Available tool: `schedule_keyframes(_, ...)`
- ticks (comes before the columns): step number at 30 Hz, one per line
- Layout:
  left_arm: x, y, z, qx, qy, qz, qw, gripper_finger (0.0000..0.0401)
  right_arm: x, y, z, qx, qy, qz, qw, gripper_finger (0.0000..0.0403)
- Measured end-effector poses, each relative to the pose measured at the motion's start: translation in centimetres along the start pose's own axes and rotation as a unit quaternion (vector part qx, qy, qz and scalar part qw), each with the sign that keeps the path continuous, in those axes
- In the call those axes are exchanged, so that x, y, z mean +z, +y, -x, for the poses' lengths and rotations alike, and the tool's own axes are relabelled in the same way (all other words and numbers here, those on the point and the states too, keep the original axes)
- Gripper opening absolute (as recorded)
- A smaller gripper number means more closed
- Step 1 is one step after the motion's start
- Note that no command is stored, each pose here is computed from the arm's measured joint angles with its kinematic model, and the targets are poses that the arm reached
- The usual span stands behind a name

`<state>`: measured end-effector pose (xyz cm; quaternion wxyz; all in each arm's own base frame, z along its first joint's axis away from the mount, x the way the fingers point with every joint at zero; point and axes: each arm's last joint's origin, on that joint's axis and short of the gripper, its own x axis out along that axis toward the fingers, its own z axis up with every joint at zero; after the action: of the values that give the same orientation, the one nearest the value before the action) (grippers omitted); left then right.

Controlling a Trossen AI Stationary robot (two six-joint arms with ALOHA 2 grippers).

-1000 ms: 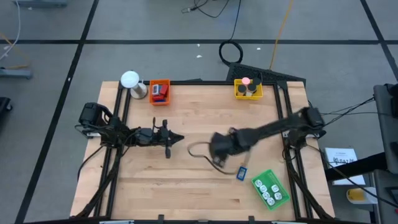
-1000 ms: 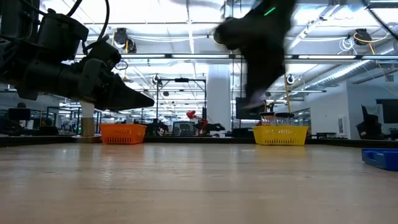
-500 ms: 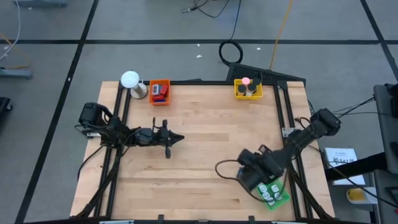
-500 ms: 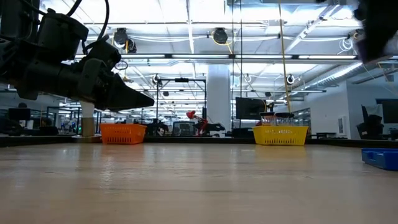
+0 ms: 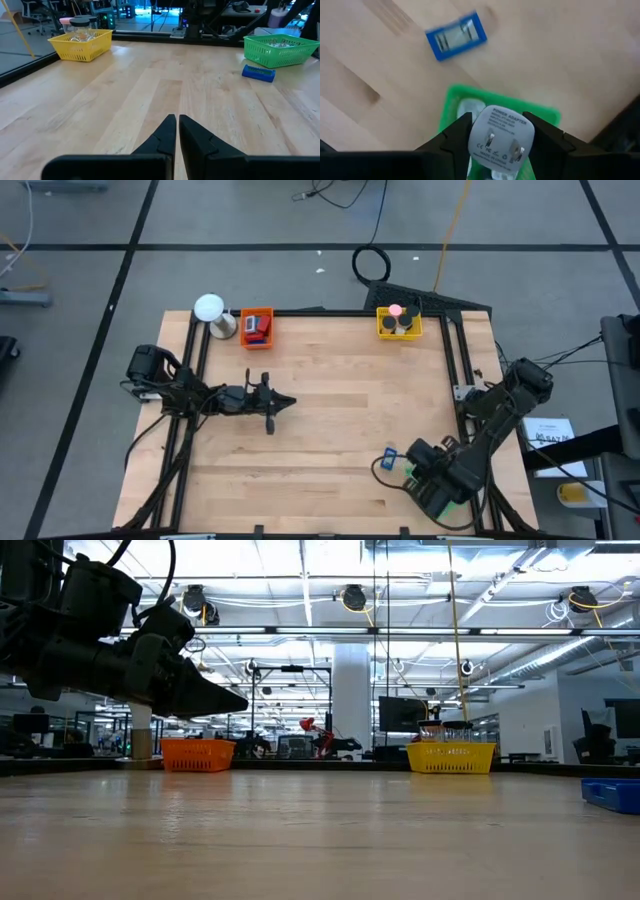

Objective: Pick & Place Office items
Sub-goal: Put the violet charger adapter into the green bin

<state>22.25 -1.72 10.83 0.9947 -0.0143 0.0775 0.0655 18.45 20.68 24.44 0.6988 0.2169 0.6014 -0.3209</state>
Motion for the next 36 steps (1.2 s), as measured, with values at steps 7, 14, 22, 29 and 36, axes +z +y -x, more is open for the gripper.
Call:
schedule_keyframes(7, 0.0, 0.0, 0.0, 0.000, 0.000, 0.000, 1.000, 0.0026, -1.8, -0.4, -0.6, -0.008, 0.018, -0.022, 1.000, 0.0149)
schedule_keyframes(14, 0.0, 0.0, 0.0, 0.000, 0.000, 0.000, 1.000, 0.0026, -3.8, -0.5, -2.5, 0.015, 0.024, -0.041, 0.999, 0.0149)
schedule_keyframes(22, 0.0, 0.0, 0.0, 0.000, 0.000, 0.000, 1.000, 0.0026, -4.3, -1.4, -4.8, -0.012, 0.030, -0.038, 0.999, 0.0143)
schedule_keyframes(29, 0.0, 0.0, 0.0, 0.000, 0.000, 0.000, 1.000, 0.0026, -4.5, -1.7, -6.3, -0.001, 0.033, -0.042, 0.999, 0.0161)
schedule_keyframes(36, 0.0, 0.0, 0.0, 0.000, 0.000, 0.000, 1.000, 0.0026, -4.7, -1.9, -7.2, -0.001, 0.048, -0.041, 0.998, 0.0161)
